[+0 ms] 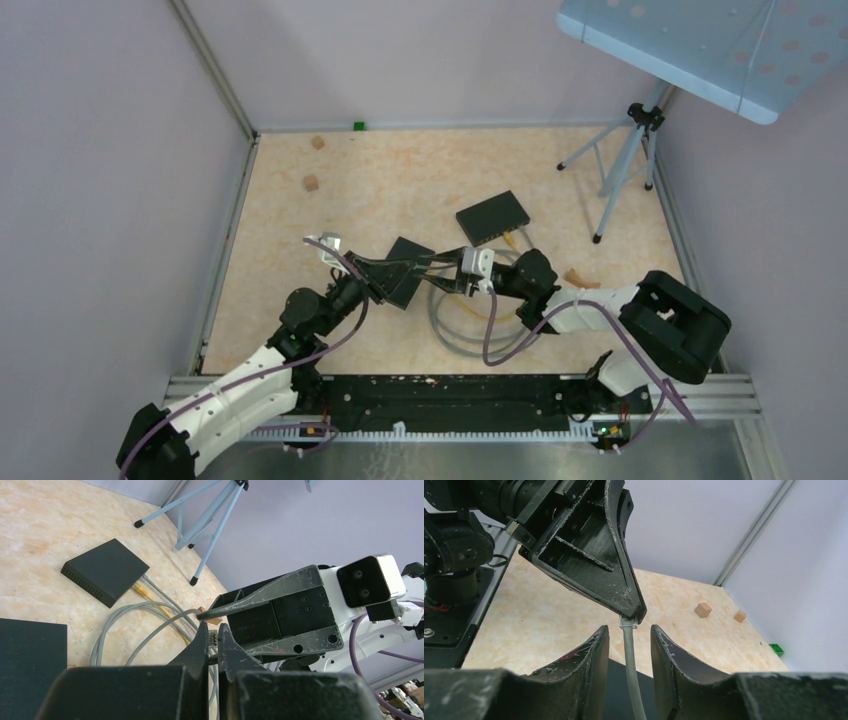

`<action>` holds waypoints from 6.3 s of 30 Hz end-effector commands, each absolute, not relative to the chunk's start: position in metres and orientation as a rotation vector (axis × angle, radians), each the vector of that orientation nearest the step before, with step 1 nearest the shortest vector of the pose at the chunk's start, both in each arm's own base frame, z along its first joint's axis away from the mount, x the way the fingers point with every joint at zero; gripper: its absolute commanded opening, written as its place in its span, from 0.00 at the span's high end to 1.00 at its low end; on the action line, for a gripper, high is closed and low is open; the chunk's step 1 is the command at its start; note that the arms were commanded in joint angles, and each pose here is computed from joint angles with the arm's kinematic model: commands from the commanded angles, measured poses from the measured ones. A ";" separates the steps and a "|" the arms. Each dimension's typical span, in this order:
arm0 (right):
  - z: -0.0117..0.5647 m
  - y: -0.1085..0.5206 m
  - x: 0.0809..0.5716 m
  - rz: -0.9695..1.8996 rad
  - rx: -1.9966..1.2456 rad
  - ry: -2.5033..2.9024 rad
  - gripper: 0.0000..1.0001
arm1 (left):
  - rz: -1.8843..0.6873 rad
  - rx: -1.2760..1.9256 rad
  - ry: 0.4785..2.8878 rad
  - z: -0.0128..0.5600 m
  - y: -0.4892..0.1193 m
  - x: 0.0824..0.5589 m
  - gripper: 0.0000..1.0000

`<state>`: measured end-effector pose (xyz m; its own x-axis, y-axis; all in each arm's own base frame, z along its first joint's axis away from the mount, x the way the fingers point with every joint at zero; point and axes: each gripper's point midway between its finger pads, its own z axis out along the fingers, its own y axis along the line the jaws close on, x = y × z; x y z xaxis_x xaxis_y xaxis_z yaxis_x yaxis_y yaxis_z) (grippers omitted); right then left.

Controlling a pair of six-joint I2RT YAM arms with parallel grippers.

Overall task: Insert the plug into the switch port
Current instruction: Adjust the connector.

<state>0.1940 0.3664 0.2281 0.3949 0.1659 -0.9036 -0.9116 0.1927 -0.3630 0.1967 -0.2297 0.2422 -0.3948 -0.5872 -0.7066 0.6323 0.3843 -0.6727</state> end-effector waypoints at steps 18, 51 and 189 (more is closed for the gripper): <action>0.244 0.373 0.201 0.739 -1.086 0.728 0.81 | -1.365 -0.025 1.515 0.243 -0.232 0.198 1.00; 0.122 0.373 0.191 0.935 -1.317 1.560 1.00 | -0.887 -0.085 1.554 0.200 -0.173 0.226 0.42; 0.288 0.247 0.022 0.574 -1.932 0.139 0.77 | -1.299 1.892 0.525 0.219 -0.390 0.106 1.00</action>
